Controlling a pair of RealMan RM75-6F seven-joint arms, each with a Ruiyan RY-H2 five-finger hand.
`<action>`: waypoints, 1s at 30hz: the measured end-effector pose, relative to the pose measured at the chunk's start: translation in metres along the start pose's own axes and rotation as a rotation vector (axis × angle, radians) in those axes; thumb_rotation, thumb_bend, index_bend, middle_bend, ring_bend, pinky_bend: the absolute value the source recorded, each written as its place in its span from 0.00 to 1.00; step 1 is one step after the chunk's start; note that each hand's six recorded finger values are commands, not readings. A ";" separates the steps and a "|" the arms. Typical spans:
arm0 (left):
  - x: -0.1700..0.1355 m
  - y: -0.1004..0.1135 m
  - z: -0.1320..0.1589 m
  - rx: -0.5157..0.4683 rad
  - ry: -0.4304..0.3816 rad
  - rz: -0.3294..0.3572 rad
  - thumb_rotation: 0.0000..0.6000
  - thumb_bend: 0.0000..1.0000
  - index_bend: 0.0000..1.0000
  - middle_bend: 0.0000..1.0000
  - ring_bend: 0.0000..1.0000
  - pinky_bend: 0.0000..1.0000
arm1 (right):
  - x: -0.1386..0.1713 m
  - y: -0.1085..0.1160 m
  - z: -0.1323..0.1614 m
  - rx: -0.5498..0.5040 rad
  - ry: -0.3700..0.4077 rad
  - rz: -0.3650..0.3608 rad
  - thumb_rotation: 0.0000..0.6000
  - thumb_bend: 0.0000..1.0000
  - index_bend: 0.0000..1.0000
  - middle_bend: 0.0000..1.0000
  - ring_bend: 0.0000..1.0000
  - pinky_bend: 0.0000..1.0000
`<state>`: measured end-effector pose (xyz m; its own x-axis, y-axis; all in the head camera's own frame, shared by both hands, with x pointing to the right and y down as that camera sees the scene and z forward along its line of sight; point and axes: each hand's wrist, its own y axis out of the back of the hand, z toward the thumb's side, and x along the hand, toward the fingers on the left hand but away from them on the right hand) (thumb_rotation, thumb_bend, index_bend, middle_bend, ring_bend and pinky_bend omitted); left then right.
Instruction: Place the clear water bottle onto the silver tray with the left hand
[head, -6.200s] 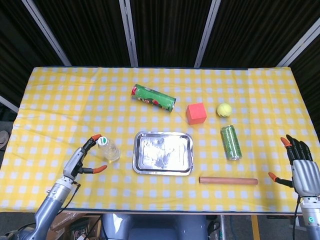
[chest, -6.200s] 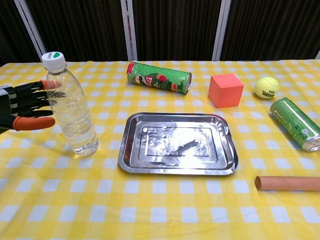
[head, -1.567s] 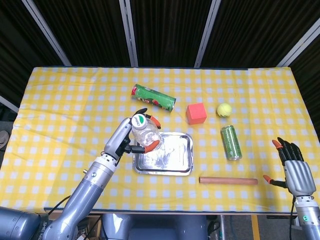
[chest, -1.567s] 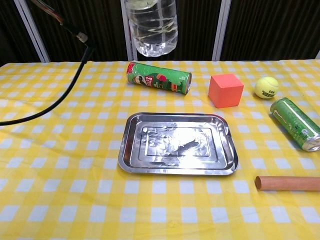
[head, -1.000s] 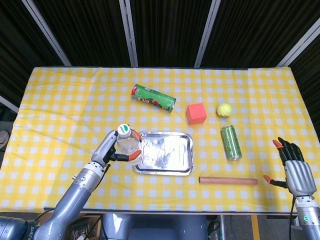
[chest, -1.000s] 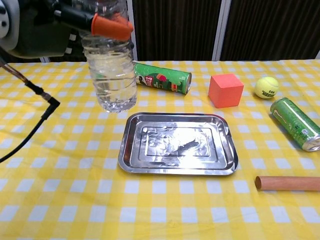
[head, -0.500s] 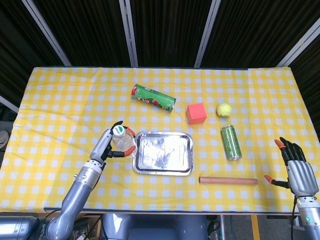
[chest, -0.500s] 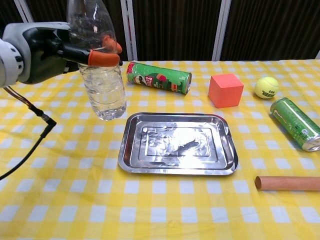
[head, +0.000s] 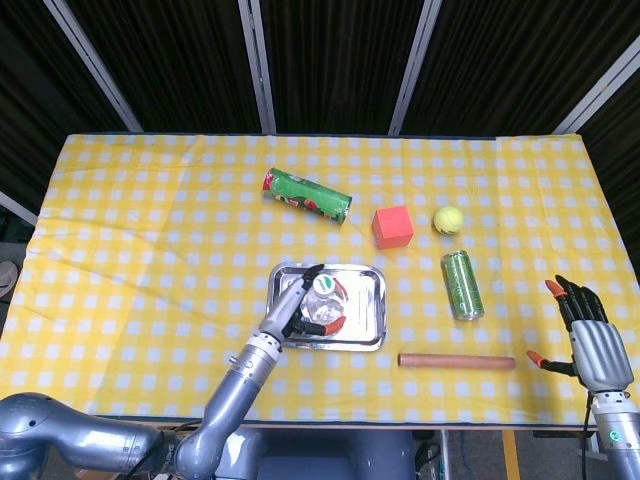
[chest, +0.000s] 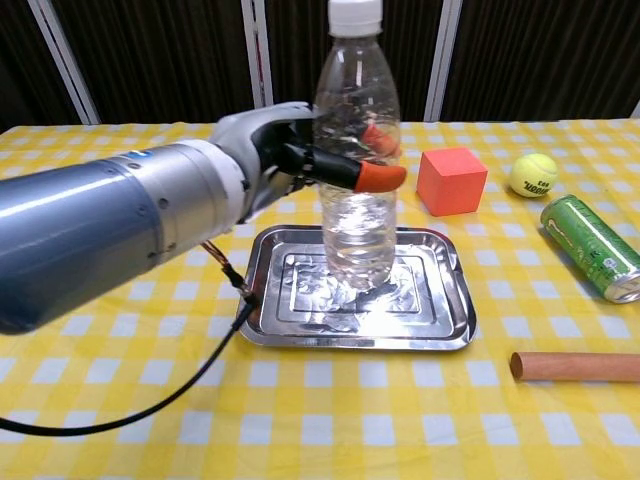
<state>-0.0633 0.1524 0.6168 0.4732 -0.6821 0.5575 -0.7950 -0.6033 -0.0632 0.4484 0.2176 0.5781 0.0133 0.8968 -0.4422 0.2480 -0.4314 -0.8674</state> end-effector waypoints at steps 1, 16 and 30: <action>0.001 -0.004 0.001 0.004 -0.003 -0.004 1.00 0.46 0.52 0.50 0.00 0.06 | 0.000 0.000 0.000 -0.001 0.001 0.000 1.00 0.05 0.05 0.00 0.00 0.00; -0.035 0.094 -0.008 0.109 0.028 0.178 1.00 0.47 0.53 0.51 0.00 0.06 | 0.003 -0.004 0.006 0.003 0.014 0.011 1.00 0.05 0.05 0.00 0.00 0.00; -0.077 0.185 -0.052 0.051 0.092 0.259 1.00 0.47 0.53 0.51 0.00 0.06 | 0.000 -0.014 0.013 0.015 0.025 0.032 1.00 0.05 0.05 0.00 0.00 0.00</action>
<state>-0.2663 0.1148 0.6052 0.2179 -0.7774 0.5900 -0.8637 -0.4351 -0.2543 0.4320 0.2217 0.5870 0.0452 0.8845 -0.4644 0.2325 -0.4615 -0.8562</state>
